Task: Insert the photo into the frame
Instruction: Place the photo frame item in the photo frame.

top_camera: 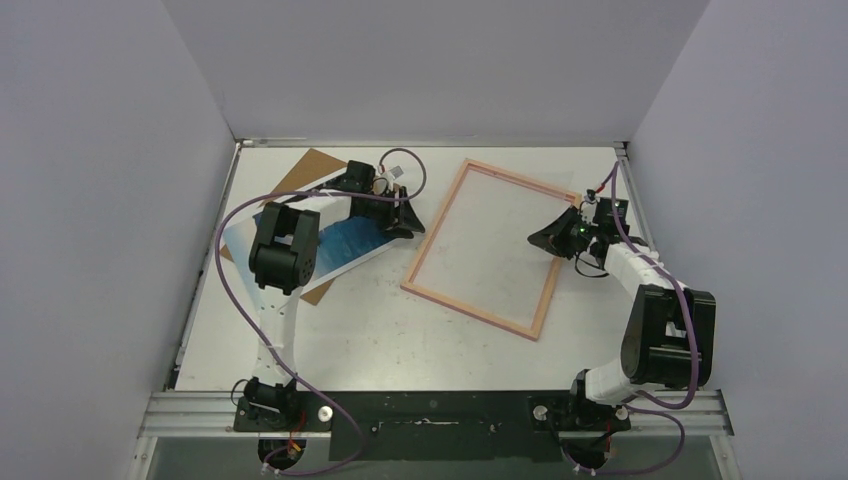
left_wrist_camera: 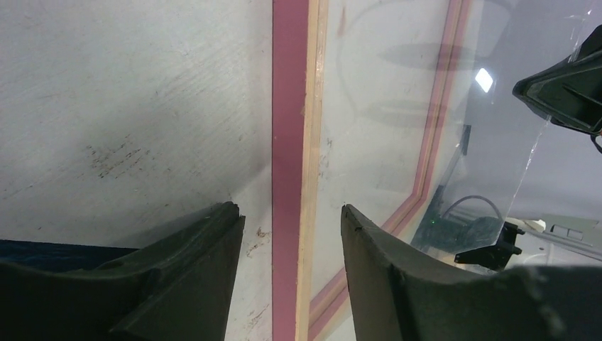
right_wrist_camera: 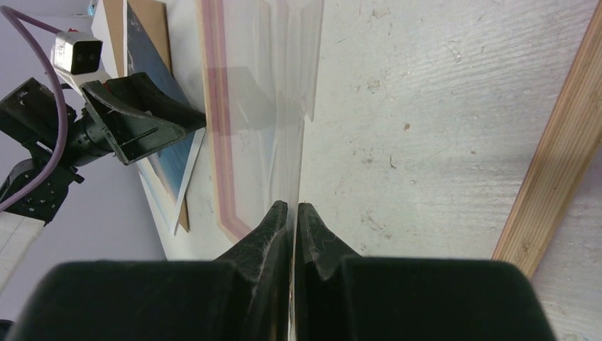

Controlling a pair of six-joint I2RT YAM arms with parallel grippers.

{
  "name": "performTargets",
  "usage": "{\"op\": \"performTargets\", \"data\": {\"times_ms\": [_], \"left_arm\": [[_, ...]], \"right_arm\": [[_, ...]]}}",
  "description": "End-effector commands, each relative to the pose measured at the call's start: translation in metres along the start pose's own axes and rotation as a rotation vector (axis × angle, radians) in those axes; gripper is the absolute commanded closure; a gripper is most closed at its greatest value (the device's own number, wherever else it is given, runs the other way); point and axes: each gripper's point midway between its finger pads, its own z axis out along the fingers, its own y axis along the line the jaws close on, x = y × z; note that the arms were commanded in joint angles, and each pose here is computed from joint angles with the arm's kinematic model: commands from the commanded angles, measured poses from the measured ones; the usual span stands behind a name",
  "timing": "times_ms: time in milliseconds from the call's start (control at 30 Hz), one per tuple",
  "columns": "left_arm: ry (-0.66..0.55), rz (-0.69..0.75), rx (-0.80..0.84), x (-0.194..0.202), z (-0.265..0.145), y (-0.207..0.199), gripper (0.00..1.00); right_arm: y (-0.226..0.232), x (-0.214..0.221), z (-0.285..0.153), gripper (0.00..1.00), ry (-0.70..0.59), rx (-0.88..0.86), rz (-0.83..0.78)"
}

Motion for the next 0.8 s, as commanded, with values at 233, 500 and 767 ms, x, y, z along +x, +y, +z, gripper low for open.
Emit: {"op": "performTargets", "data": {"times_ms": [233,500,767], "left_arm": [[0.035,0.069,-0.045,-0.003,0.004,0.011,0.57],[0.058,0.065,-0.048,0.004,0.010,0.011,0.62],[0.071,0.055,-0.021,0.005,0.019,0.009,0.62]], "right_arm": [[0.012,-0.021,-0.005,1.00,-0.046,-0.027,-0.133],[0.006,-0.018,-0.004,1.00,-0.050,-0.021,-0.136],[0.005,-0.021,-0.005,1.00,-0.062,-0.025,-0.137]]}}
